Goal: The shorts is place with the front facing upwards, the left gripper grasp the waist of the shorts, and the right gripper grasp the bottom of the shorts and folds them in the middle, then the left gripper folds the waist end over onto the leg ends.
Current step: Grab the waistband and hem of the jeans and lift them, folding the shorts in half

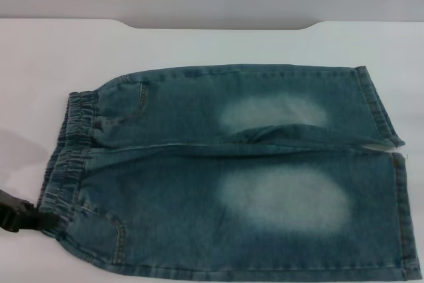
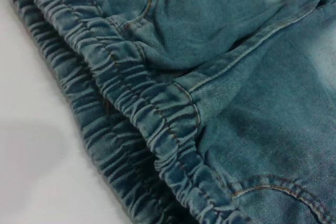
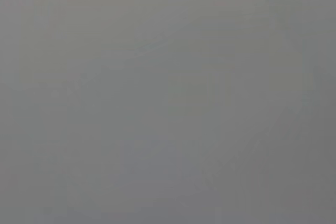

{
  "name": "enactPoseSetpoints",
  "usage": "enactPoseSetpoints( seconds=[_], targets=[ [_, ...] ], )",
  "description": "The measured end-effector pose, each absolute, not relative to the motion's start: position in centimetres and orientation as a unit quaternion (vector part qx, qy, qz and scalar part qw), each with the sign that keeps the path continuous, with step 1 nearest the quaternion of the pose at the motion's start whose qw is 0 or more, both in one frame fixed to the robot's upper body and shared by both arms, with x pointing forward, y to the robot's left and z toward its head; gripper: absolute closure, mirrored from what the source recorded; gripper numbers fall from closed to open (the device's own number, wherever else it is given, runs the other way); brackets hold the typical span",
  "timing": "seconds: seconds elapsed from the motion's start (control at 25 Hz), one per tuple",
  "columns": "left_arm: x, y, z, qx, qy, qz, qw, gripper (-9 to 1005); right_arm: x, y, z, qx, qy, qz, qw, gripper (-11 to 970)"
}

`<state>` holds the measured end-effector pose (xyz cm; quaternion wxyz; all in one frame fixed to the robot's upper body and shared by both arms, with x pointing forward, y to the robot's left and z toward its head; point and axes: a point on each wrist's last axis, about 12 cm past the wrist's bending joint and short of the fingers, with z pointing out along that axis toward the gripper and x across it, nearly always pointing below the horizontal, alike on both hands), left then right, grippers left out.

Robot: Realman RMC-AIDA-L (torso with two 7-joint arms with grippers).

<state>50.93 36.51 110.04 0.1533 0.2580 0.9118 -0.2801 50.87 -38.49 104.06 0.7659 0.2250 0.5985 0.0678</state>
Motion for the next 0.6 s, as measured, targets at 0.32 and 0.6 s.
enactPoseSetpoints(
  seconds=[0.32, 0.6],
  targets=[
    [51.12, 36.45, 110.28, 0.262, 0.911, -0.279, 0.154, 892, 50.94, -38.5, 104.11, 0.225, 0.598, 0.068, 0.766, 472],
    [51.56, 36.15, 110.54, 0.265, 0.909, -0.28, 0.16, 949, 51.38, -38.13, 104.39, 0.2, 0.605, 0.084, 0.766, 472]
  ],
)
